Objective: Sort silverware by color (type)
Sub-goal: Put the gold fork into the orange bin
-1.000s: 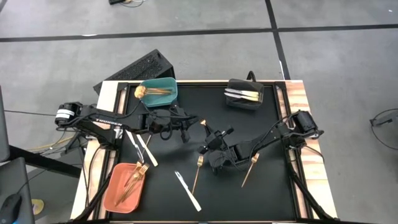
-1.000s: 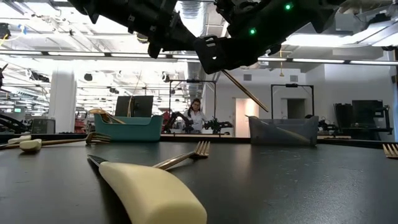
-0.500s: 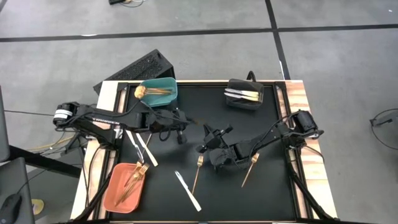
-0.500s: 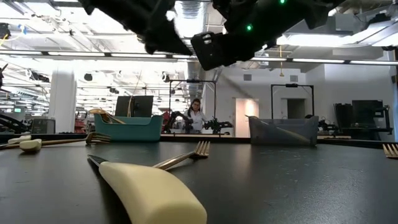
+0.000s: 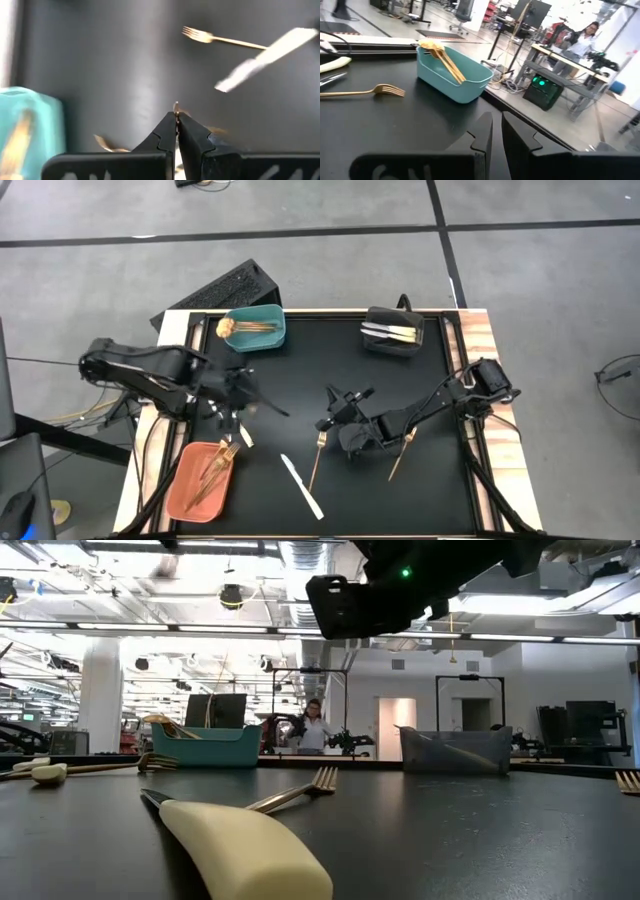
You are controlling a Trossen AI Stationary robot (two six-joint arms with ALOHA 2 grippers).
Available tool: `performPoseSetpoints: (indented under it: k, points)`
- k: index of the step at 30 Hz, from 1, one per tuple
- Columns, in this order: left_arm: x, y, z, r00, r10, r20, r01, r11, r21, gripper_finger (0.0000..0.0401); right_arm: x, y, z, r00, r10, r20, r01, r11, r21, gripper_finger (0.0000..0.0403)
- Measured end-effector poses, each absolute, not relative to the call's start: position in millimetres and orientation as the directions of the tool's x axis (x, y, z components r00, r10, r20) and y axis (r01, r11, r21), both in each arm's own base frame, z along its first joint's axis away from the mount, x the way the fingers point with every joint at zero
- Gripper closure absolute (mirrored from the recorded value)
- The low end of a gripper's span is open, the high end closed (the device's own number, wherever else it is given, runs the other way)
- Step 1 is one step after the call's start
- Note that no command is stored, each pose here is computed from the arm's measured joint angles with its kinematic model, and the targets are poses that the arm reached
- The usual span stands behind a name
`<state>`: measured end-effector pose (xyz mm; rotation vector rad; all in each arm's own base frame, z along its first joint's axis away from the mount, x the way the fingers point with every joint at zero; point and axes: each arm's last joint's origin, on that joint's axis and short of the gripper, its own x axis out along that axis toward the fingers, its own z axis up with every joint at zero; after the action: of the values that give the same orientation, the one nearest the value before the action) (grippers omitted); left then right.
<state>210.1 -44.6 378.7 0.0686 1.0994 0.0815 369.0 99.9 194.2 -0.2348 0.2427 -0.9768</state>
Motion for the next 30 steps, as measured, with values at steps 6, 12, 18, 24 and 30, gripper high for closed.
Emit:
performPoseSetpoints:
  k: [6,12,18,24,30]
  points:
    - [181,-59,413,0.369,-0.14,-0.919,0.02,0.99,-0.142,0.0401,372,96,194,0.568,-0.815,-0.114,0.768,0.575,-0.283,0.0334]
    - [172,-76,391,0.262,-0.136,-0.955,-0.011,0.989,-0.144,0.0401,371,100,193,0.6,-0.789,-0.134,0.756,0.614,-0.226,0.0334]
    - [169,-89,334,0.06,-0.059,-0.996,-0.05,0.997,-0.062,0.0401,368,108,190,0.615,-0.775,-0.145,0.736,0.63,-0.248,0.0334]
    - [163,-94,285,-0.081,-0.033,-0.996,-0.083,0.996,-0.026,0.0401,368,112,189,0.662,-0.729,-0.173,0.692,0.684,-0.231,0.0334]
    - [166,-99,276,-0.057,-0.114,-0.992,-0.128,0.986,-0.106,0.0381,376,94,185,0.728,-0.635,-0.257,0.626,0.769,-0.127,0.0334]
